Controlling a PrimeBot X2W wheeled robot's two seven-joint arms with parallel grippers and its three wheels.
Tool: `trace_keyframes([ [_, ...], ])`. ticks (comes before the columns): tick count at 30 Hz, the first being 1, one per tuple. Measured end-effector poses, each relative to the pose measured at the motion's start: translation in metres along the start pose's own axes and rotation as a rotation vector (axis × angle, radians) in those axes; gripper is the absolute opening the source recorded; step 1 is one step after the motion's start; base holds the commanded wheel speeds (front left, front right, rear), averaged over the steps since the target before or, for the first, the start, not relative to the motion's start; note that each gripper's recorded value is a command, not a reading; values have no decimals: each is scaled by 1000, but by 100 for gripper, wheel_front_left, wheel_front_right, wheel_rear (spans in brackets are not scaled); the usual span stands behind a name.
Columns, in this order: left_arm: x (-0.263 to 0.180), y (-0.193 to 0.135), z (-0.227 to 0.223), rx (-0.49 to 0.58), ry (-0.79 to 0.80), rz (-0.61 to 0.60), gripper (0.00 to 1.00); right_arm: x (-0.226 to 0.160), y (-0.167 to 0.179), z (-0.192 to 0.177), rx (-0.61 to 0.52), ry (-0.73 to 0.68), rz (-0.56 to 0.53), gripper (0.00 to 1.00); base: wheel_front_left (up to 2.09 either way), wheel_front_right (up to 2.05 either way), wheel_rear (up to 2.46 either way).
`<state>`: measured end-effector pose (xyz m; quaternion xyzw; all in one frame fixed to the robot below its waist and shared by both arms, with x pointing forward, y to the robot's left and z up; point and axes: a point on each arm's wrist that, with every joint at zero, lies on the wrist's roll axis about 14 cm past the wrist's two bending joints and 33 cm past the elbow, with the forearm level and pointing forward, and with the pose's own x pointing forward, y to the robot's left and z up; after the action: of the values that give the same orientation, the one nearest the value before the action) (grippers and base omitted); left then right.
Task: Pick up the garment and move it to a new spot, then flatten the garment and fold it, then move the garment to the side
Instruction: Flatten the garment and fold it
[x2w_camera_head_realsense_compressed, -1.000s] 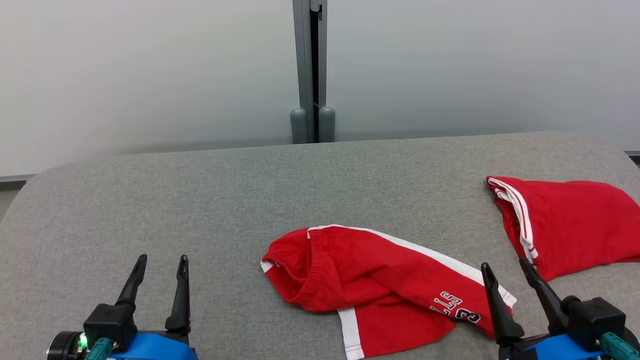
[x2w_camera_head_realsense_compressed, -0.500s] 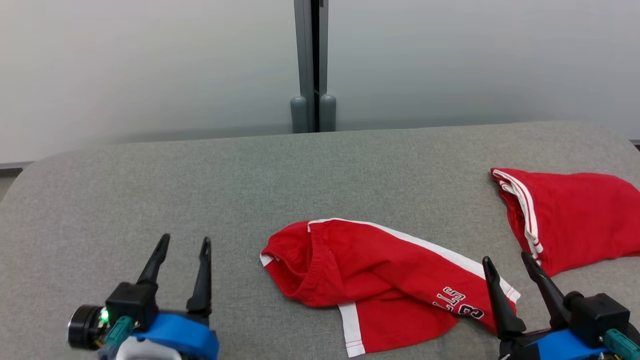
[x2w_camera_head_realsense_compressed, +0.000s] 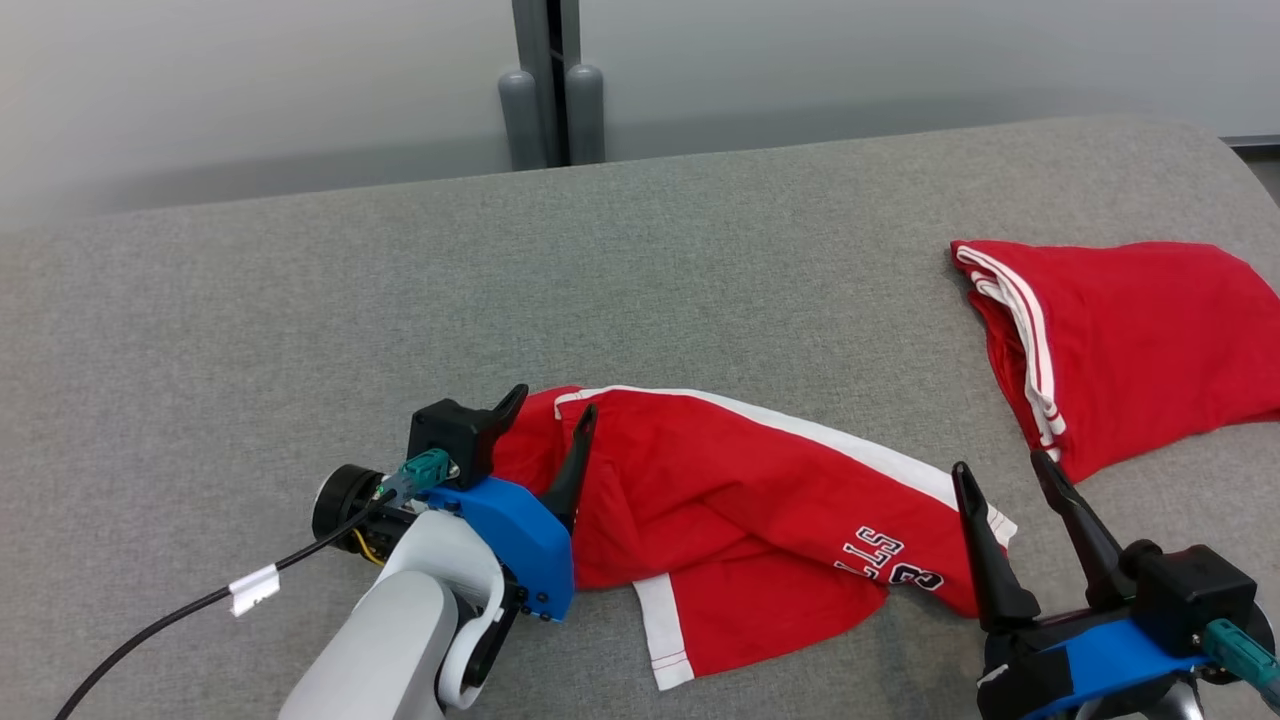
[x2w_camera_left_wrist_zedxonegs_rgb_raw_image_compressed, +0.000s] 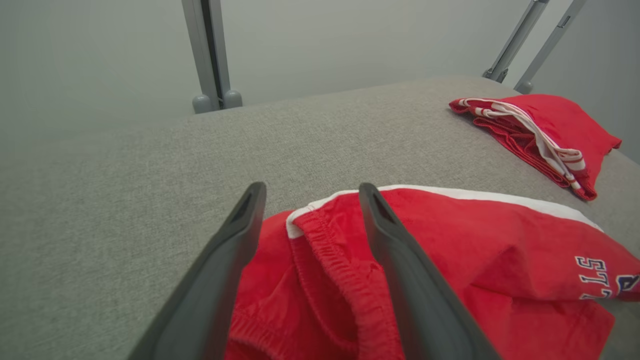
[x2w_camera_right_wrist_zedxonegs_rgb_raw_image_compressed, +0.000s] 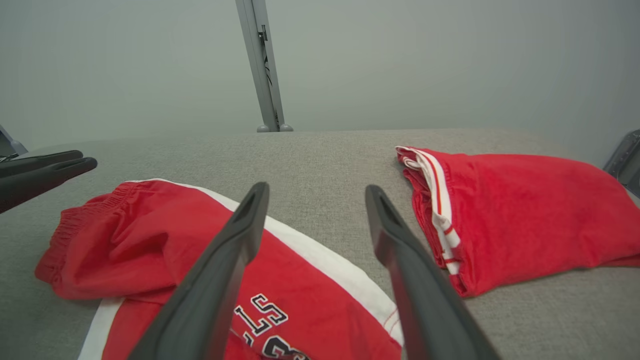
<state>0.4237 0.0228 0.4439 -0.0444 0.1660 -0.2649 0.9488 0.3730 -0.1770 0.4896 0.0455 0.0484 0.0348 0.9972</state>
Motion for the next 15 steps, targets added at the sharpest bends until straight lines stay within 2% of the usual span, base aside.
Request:
trace_keyframes([
  [8,10,-4,-58,-66,252,-31,100,0,-11,-4,12,-3,-33,100,0,0,0],
  [9,9,-4,-65,-78,282,-32,98,0,-11,-5,13,-2,-35,100,0,0,0],
  [10,9,-5,-67,-90,287,-35,51,0,-11,-5,14,-2,-35,100,0,0,0],
  [11,10,-5,-68,-88,291,-42,31,0,-11,-4,15,-5,-35,100,0,0,0],
  [12,11,-7,-66,-82,283,-56,0,0,-11,-3,18,-9,-35,100,0,0,0],
  [15,14,-11,-52,-44,218,-82,0,0,-12,-3,20,-14,-38,100,0,0,0],
])
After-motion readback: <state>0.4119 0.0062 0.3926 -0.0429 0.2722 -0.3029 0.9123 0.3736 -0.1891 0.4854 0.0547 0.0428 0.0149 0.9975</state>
